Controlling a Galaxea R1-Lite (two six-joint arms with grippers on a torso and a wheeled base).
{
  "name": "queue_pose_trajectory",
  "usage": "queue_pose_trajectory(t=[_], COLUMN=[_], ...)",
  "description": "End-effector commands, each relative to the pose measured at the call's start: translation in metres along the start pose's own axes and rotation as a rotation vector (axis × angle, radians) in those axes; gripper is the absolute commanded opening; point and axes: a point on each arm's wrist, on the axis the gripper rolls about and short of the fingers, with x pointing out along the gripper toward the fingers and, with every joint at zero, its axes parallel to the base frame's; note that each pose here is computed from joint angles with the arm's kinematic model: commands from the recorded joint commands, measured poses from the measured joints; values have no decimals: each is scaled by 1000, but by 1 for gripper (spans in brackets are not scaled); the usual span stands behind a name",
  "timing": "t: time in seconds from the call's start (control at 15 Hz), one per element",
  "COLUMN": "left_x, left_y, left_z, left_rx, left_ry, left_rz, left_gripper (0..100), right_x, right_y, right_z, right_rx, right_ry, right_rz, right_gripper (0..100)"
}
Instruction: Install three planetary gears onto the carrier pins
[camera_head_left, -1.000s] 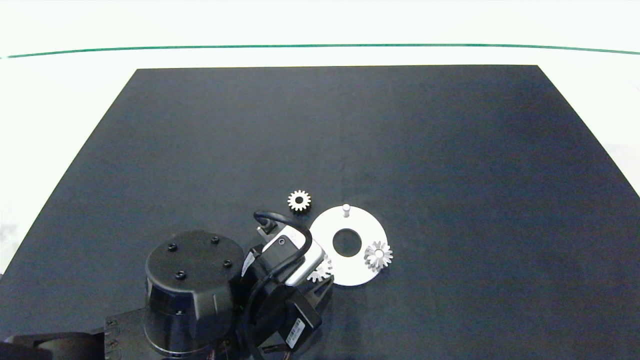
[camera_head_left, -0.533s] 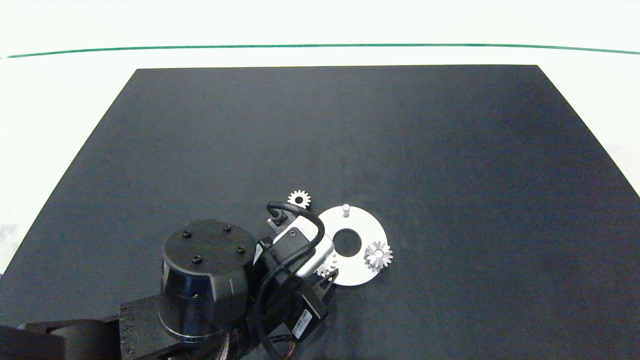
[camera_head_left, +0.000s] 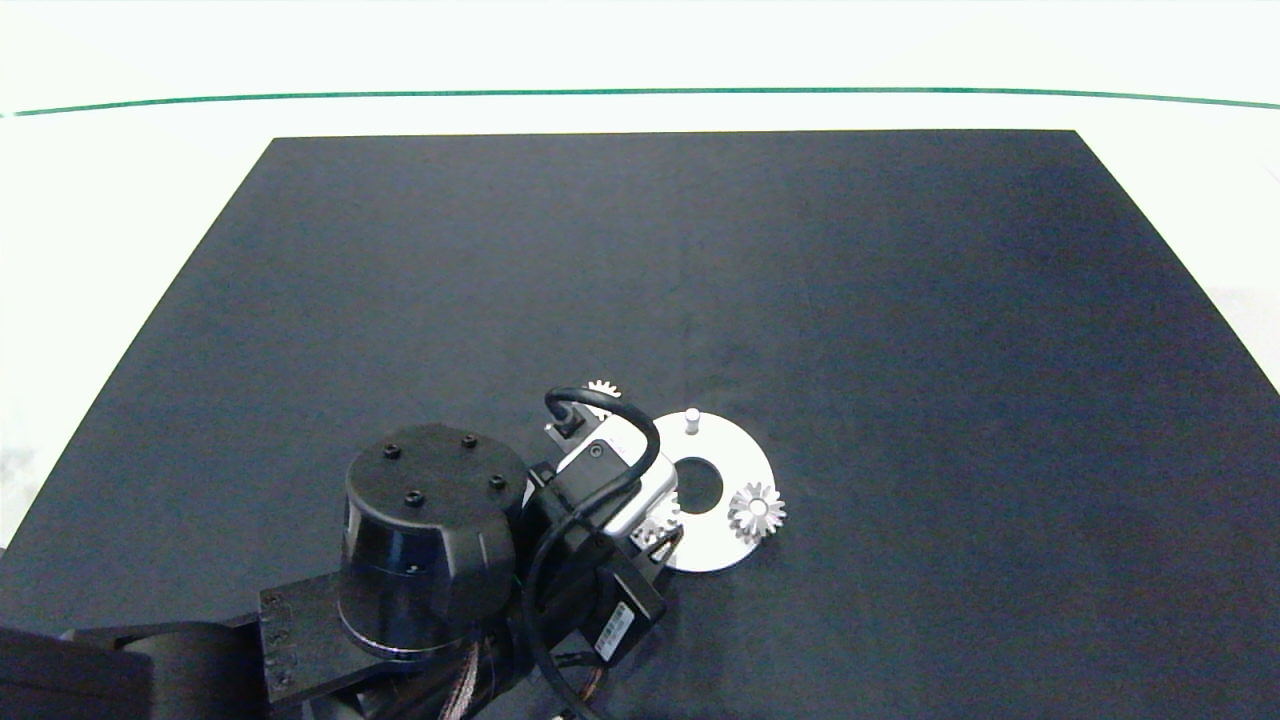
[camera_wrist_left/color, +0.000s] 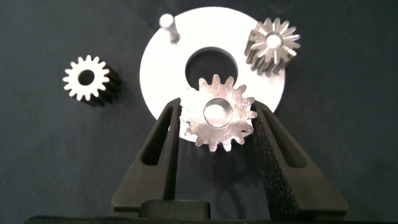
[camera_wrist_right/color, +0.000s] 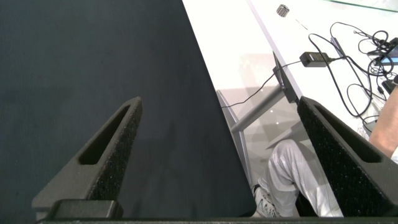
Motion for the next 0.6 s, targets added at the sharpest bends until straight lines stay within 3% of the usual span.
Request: queue_pose_trajectory(t=[0.07,0.6], left_x=[7,12], left_y=[-1,11], left_z=[-5,-9], left_rx=[3,9], left_ry=[18,38], left_rz=[4,45], left_gripper=[10,10], right_x=[-1,-3], right_y=[-1,-2], right_z=[1,3], right_rx=[-2,-7], right_ry=[-1,-4], right_rz=[-3,-3], right_gripper=[100,100])
